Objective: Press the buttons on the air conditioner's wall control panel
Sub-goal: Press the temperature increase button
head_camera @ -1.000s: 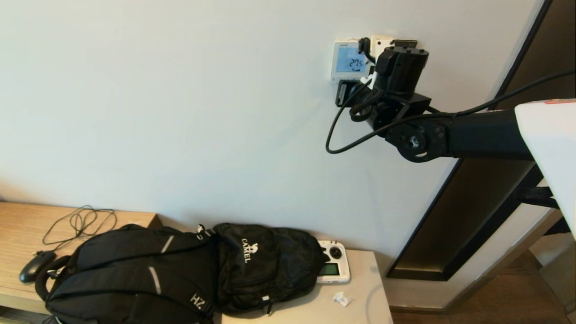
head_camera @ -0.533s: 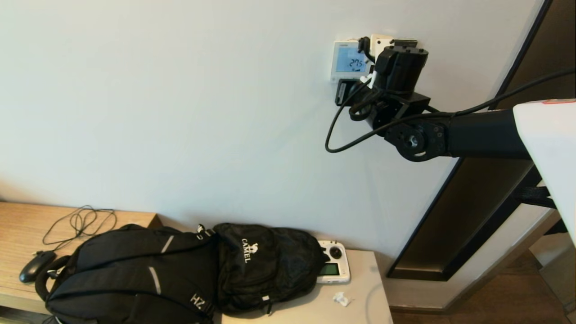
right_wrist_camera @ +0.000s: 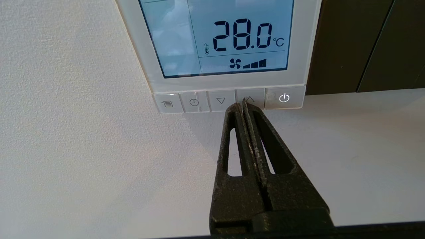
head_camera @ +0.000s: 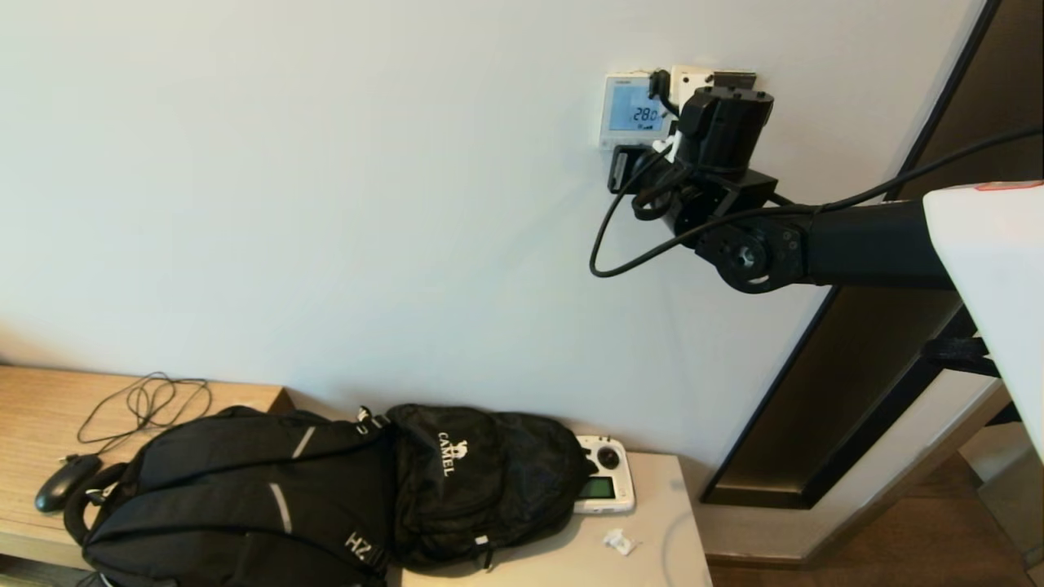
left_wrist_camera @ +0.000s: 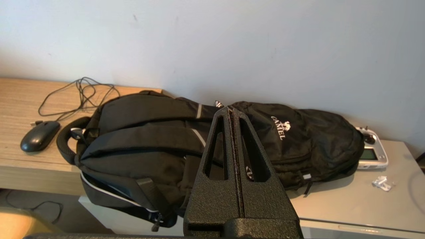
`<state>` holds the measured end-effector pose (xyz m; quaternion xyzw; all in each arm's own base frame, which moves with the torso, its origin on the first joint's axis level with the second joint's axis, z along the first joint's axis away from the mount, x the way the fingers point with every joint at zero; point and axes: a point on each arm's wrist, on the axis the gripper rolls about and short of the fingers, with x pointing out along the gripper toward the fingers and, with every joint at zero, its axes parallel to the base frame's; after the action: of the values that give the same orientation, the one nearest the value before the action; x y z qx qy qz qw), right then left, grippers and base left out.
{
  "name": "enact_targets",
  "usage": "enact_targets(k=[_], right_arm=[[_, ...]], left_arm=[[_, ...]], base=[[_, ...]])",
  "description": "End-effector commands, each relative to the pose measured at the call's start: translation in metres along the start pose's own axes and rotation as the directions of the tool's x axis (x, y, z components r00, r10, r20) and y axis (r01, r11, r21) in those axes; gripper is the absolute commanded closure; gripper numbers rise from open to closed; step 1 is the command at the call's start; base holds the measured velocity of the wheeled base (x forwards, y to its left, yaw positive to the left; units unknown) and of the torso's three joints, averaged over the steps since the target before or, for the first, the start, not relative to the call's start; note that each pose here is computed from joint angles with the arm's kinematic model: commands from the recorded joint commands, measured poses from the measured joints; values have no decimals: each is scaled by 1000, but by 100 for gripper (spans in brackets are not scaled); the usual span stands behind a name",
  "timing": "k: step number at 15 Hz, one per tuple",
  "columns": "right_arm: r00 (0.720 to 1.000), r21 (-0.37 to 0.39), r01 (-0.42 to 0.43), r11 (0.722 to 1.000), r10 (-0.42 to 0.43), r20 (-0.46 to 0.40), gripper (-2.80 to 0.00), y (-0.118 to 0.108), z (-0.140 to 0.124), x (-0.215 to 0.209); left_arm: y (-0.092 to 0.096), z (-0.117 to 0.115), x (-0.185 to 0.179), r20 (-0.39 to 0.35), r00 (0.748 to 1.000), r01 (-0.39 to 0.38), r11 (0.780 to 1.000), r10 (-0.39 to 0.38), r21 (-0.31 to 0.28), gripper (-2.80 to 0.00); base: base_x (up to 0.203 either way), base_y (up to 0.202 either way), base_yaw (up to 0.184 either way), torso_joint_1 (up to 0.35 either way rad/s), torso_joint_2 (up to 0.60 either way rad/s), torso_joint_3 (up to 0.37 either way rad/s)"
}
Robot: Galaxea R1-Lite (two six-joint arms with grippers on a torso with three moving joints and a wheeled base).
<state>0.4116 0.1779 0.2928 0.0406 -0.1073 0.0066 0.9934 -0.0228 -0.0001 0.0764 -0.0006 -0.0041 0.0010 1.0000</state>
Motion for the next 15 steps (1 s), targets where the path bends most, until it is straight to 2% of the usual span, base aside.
enact_targets(k=[1, 8, 12, 15], right_arm=[[1000, 1, 3, 1000, -3, 3, 0, 0, 0, 1], [1000, 3, 9, 1000, -9, 6, 0, -2, -1, 3], [1000, 16, -21, 1000, 21, 9, 0, 2, 18, -19], [999, 21, -24, 999, 24, 25, 0, 3, 21, -21]], left_arm=[[0, 0, 0, 1, 1000, -1, 1000, 1, 0, 0], [0, 0, 0, 2, 1000, 0, 1000, 0, 0, 0], [0, 0, 0, 1, 1000, -1, 1000, 1, 0, 0], [0, 0, 0, 1, 1000, -2, 1000, 2, 0, 0]], base=[[0, 0, 0, 0, 0, 0], [0, 0, 0, 0, 0, 0], [0, 0, 0, 0, 0, 0], [0, 0, 0, 0, 0, 0]])
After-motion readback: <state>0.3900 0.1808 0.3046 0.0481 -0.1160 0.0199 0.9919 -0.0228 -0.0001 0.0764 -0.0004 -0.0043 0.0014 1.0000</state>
